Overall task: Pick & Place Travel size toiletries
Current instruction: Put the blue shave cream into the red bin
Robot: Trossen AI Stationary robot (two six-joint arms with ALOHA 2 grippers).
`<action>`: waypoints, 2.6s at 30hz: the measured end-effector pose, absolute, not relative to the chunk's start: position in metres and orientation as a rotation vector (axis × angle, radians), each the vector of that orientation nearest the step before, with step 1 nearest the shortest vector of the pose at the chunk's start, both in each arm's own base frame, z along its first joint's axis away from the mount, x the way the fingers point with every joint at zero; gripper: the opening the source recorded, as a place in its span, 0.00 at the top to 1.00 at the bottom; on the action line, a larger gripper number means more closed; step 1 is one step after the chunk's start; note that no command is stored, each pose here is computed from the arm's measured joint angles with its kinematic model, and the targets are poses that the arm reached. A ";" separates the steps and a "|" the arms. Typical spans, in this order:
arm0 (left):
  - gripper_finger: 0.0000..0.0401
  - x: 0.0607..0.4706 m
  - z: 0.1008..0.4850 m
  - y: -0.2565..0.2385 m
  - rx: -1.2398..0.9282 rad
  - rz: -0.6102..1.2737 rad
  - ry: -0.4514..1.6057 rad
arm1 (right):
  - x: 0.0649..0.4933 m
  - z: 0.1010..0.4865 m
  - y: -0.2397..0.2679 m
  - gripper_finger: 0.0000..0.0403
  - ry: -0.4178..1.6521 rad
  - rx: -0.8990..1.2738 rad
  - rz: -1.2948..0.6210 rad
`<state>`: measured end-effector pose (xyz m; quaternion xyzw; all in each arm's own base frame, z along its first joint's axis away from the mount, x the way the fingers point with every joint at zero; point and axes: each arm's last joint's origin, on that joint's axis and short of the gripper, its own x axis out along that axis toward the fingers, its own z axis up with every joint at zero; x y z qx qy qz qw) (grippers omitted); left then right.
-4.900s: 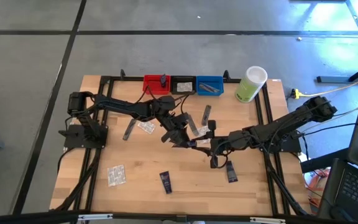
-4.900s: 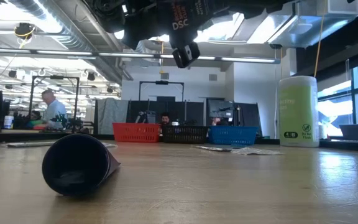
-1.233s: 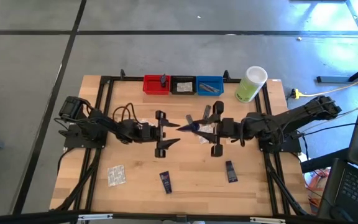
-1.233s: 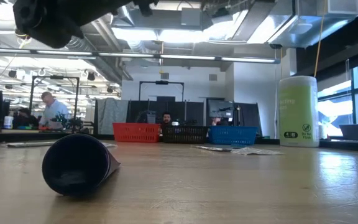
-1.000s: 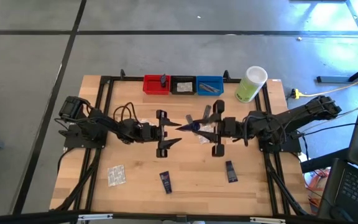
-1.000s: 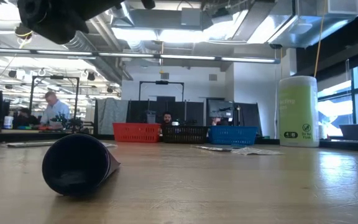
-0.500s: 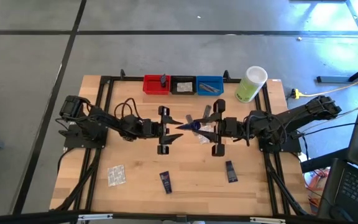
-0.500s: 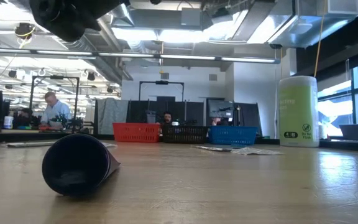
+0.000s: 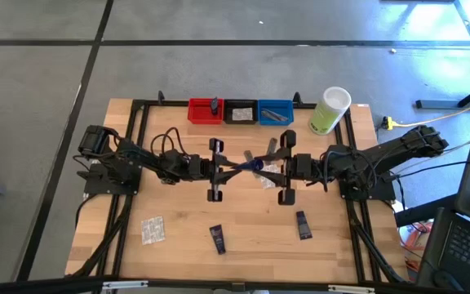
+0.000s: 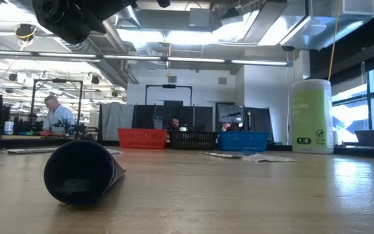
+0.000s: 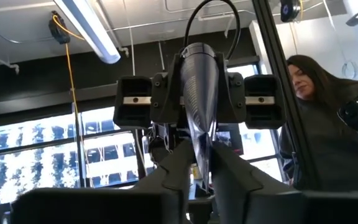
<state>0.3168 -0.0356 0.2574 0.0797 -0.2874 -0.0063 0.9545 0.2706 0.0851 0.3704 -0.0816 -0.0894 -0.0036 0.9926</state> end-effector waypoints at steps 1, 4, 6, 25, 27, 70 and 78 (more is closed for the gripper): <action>0.91 0.317 0.257 -0.036 0.162 -0.014 -0.583 | 0.271 0.370 0.085 0.63 -0.179 -0.164 -0.007; 0.98 0.317 0.257 -0.036 0.161 -0.013 -0.583 | 0.271 0.370 0.085 0.61 -0.179 -0.164 -0.007; 0.98 0.317 0.257 -0.036 0.162 -0.013 -0.583 | 0.271 0.370 0.085 0.61 -0.179 -0.164 -0.007; 0.99 0.318 0.256 -0.036 0.142 -0.013 -0.560 | 0.257 0.379 0.084 0.51 -0.181 -0.149 -0.024; 0.99 0.319 0.254 -0.035 0.141 -0.003 -0.544 | 0.247 0.385 0.083 0.49 -0.182 -0.144 -0.035; 0.99 0.211 0.403 0.064 0.058 0.587 0.445 | 0.234 0.275 0.079 0.98 0.808 0.067 -0.297; 0.99 0.218 0.385 0.100 0.019 0.633 0.707 | 0.236 0.274 0.073 0.99 0.814 0.076 -0.324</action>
